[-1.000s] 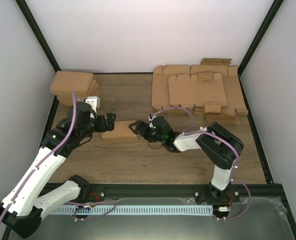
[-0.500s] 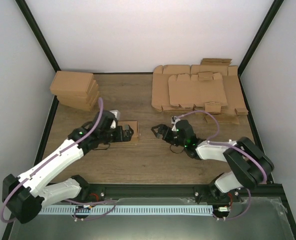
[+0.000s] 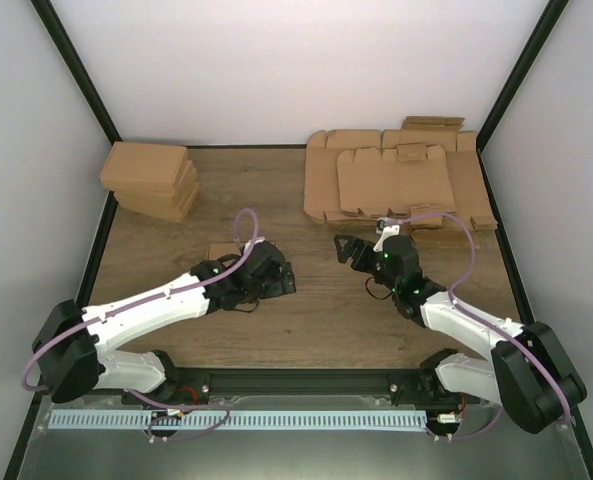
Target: Fold the paper box
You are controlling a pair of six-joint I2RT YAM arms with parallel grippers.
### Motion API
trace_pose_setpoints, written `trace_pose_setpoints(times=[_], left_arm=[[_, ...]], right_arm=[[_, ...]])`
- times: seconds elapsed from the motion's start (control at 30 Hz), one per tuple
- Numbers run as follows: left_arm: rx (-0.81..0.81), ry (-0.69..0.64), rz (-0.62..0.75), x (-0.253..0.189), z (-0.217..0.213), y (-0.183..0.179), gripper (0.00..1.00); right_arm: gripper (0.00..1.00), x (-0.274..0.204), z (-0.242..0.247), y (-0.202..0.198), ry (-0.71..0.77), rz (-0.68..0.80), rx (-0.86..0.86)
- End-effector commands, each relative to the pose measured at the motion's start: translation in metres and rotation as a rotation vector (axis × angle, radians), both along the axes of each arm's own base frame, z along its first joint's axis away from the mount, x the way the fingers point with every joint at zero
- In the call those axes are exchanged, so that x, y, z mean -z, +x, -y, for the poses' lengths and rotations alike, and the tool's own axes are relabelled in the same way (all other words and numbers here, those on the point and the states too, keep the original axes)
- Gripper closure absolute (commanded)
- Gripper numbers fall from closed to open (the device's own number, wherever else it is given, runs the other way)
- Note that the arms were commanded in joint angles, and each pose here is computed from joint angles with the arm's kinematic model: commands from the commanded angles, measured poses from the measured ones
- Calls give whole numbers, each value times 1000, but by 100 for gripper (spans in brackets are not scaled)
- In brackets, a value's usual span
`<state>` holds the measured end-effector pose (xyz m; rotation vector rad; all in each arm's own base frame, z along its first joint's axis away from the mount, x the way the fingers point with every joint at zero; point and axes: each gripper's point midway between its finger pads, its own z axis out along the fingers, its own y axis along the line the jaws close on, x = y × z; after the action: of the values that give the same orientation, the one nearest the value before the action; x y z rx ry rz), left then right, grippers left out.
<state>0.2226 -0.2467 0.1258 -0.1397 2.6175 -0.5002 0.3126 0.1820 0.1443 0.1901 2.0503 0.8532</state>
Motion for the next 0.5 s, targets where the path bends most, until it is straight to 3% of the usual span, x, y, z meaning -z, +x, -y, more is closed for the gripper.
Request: trace_pose_setpoints(times=[0.0, 0.17, 0.47], left_arm=[[-186, -67, -14, -2, 6, -4, 0], [-370, -2, -87, 21, -11, -9, 0], [-404, -33, -141, 53, 7, -9, 2]], right_arm=[[0, 6, 23, 8, -108, 44, 91], [0, 16, 27, 3, -95, 51, 104], [0, 24, 27, -1, -83, 48, 100]])
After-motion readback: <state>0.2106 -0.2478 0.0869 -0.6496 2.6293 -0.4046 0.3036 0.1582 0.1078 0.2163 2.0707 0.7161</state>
